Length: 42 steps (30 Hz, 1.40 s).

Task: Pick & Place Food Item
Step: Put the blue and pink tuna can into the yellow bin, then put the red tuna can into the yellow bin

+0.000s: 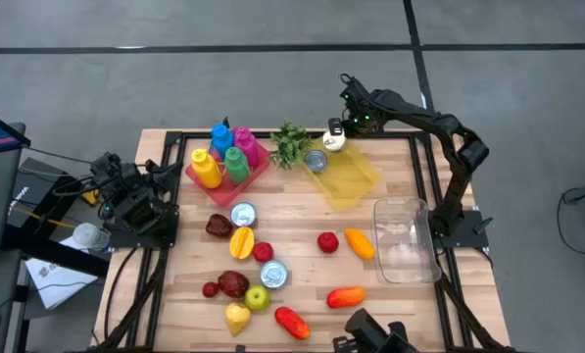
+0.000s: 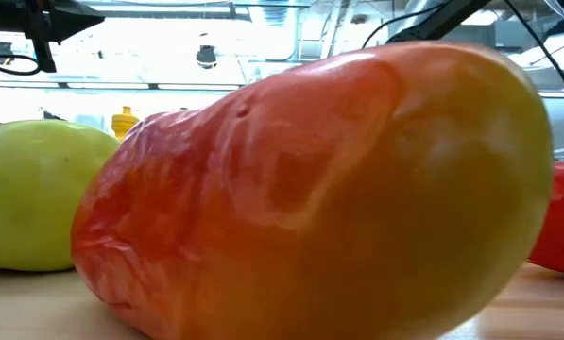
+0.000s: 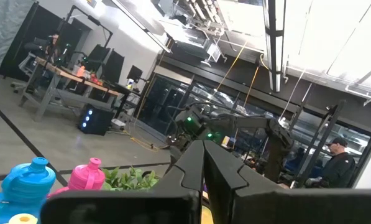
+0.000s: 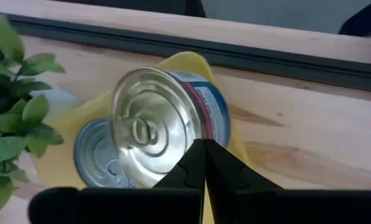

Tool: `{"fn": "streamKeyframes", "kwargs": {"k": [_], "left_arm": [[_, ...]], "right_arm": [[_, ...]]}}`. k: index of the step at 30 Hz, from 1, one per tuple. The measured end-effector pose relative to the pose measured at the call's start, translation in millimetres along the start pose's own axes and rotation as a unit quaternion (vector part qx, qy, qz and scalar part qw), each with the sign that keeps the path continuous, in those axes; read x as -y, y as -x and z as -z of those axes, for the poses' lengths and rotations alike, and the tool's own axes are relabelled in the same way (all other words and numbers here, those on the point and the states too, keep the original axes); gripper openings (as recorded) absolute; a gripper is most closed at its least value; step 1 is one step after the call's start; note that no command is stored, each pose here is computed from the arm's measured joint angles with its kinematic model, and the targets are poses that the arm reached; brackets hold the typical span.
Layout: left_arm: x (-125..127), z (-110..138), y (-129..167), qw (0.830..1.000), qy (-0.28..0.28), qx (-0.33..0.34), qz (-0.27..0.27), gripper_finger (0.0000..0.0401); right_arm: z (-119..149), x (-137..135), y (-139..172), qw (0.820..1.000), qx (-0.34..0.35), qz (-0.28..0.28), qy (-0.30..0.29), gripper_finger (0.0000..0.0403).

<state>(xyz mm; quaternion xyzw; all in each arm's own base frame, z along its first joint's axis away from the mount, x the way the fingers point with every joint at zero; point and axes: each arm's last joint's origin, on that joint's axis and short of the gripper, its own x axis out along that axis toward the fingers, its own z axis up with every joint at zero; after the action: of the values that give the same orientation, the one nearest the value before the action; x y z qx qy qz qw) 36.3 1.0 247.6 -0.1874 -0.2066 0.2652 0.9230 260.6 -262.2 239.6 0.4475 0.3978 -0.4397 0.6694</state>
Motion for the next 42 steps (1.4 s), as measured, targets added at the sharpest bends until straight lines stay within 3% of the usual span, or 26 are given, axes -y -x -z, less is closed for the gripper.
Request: {"fn": "streamKeyframes", "kwargs": {"k": [6, 13, 22, 25, 29, 34, 42], "left_arm": [[0.0, 0.0, 0.0, 1.000, 0.000, 0.000, 0.000, 0.0000], [0.0, 0.0, 0.0, 1.000, 0.000, 0.000, 0.000, 0.0000], [0.0, 0.0, 0.0, 1.000, 0.000, 0.000, 0.000, 0.0000], [0.0, 0.0, 0.0, 1.000, 0.000, 0.000, 0.000, 0.0000], [0.0, 0.0, 0.0, 1.000, 0.000, 0.000, 0.000, 0.0000], [0.0, 0.0, 0.0, 1.000, 0.000, 0.000, 0.000, 0.0000], [0.8, -0.3, 0.0, 1.000, 0.015, 0.008, 0.010, 0.0000]], "right_arm": [[-0.6, 0.8, -20.5, 1.000, -0.019, 0.011, -0.004, 0.0000], [-2.5, -0.4, -22.4, 1.000, -0.003, 0.017, -0.001, 0.0007], [-5.3, 0.1, -22.2, 1.000, 0.006, 0.012, -0.001, 0.0131], [-5.4, -3.1, -17.1, 1.000, -0.001, -0.024, 0.007, 0.0167], [0.6, -21.1, 18.1, 0.995, 0.010, -0.081, 0.060, 0.0182], [45.4, -66.0, 66.4, 0.968, -0.007, -0.197, 0.156, 0.0165], [153.5, -124.0, 121.2, 0.922, -0.041, -0.268, 0.275, 0.0149]]}}
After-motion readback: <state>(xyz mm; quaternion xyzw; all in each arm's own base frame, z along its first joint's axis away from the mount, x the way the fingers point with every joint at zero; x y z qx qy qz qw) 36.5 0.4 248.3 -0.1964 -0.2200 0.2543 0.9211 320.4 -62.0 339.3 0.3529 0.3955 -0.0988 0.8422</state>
